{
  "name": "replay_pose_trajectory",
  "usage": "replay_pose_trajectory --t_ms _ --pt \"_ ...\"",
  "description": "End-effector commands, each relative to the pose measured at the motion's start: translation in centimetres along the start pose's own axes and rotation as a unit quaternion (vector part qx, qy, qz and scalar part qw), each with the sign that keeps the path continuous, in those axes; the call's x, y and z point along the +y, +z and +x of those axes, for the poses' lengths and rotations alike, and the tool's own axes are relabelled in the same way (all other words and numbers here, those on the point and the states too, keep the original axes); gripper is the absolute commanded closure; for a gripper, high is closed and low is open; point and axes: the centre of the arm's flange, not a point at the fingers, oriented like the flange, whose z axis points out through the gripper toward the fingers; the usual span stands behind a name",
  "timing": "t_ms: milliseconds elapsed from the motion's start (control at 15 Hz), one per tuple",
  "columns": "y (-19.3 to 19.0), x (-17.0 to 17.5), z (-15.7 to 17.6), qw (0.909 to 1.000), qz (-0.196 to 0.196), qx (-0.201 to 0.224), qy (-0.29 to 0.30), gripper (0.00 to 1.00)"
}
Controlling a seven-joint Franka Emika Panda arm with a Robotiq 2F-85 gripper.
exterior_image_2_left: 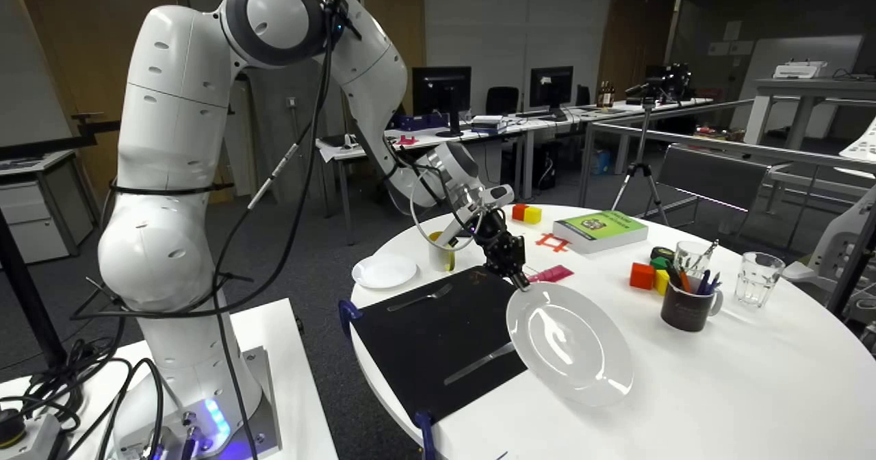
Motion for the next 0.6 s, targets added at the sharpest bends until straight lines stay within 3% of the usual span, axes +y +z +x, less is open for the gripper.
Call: replay_pose_trajectory --t_ms 0,533 --pt "-5.4 -0.7 -0.4 0.9992 -0.032 0.021 -0.014 0.99" --pt "-11.8 -5.4 -0.8 0.9971 -0.037 0.056 -0.036 0.99"
